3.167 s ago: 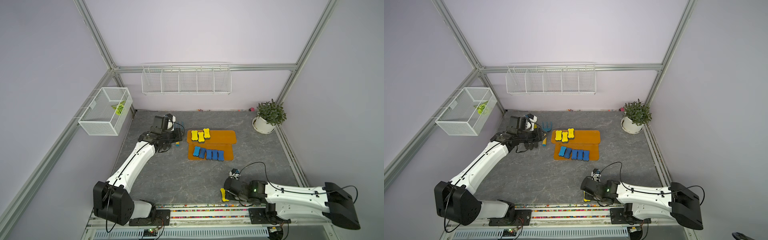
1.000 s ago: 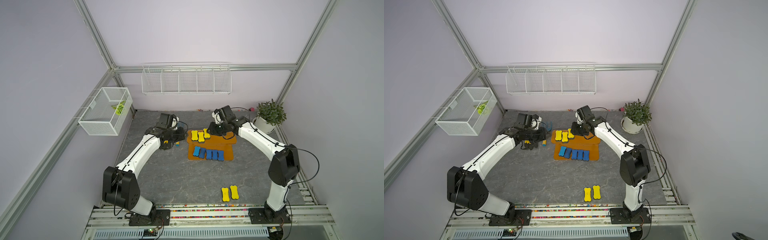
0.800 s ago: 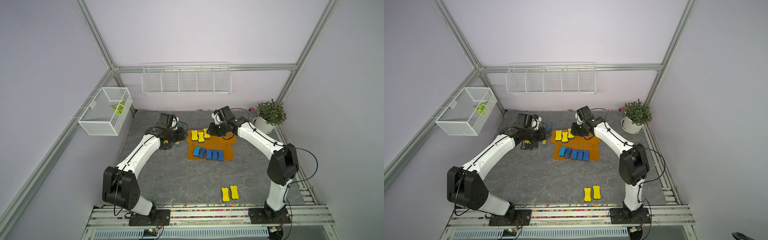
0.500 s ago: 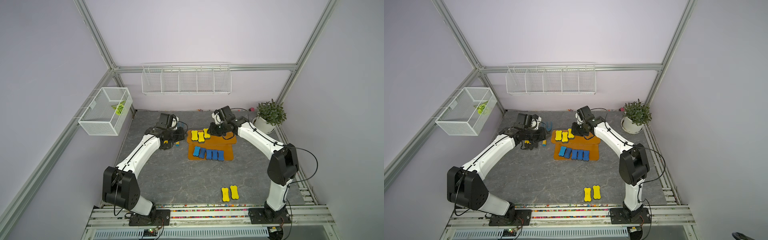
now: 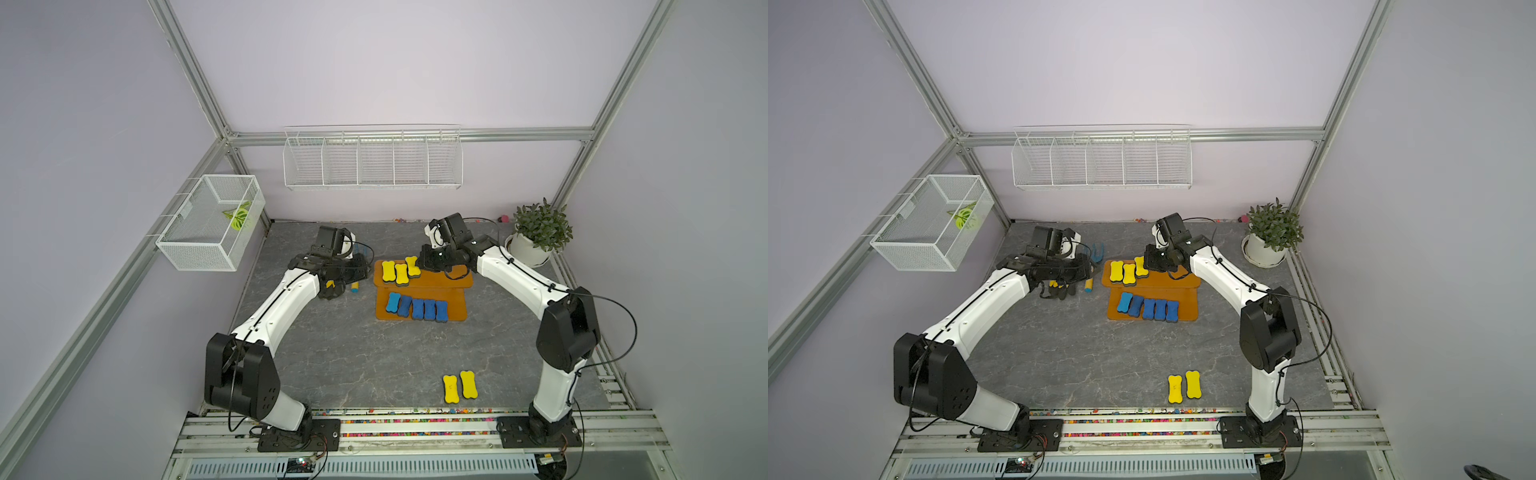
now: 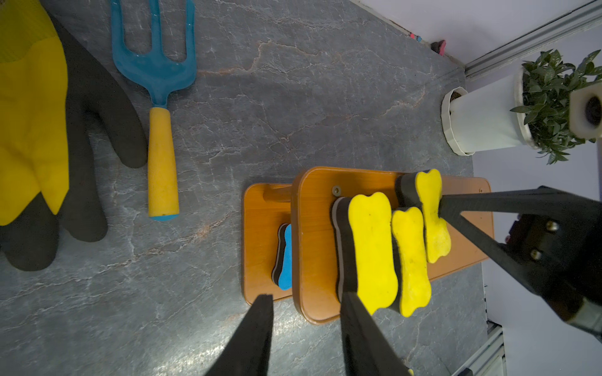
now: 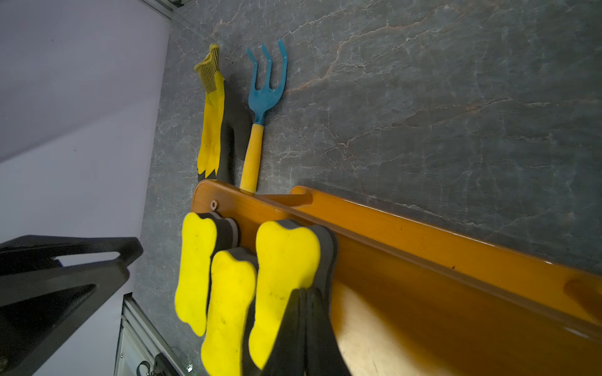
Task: Remove the whiteboard erasers from the shelf
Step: Pick up the whiteboard eraser from the shelf.
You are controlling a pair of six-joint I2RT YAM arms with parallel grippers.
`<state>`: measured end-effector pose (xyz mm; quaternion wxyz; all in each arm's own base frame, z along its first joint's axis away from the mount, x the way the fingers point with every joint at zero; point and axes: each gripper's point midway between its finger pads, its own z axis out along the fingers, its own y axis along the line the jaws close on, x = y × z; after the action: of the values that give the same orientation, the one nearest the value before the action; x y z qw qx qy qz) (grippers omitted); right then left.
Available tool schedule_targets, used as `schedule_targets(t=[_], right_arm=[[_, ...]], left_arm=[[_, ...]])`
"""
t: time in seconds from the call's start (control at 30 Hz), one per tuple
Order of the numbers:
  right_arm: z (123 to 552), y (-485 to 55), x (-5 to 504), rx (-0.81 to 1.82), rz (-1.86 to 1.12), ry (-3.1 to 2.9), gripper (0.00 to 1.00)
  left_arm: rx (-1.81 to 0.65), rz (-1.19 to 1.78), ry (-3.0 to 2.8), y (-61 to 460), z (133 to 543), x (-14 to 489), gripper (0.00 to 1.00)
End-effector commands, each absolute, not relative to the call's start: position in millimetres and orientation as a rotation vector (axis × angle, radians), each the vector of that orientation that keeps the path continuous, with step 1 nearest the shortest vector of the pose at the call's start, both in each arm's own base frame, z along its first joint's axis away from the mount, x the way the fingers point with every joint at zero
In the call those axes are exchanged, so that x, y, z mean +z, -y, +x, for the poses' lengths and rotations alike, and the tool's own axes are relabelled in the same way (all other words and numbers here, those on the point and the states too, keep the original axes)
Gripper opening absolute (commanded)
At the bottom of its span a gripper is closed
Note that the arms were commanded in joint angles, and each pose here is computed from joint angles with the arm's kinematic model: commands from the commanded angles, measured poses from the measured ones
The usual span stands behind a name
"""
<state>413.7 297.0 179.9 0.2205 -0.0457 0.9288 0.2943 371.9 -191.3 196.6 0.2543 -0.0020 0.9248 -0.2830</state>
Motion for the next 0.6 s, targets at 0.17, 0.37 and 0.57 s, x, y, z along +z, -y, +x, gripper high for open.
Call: schedule_targets(t=[0.17, 0.37, 0.57], right_arm=[[404.3, -279.4, 171.7, 0.759, -0.072, -2.602, 0.00], [401.5, -273.8, 193.1, 0.767, -0.049, -2.549, 0.00], [389.7, -266.7, 211.5, 0.774, -0.025, -2.509, 0.00]], left_arm=[[-0.753, 0.004, -2.488, 186.0, 371.9, 206.3, 0.40], [-0.755, 0.007, -2.477, 185.5, 369.3, 210.6, 0.40], [-0.761, 0.006, -2.465, 184.2, 365.5, 213.7, 0.40]])
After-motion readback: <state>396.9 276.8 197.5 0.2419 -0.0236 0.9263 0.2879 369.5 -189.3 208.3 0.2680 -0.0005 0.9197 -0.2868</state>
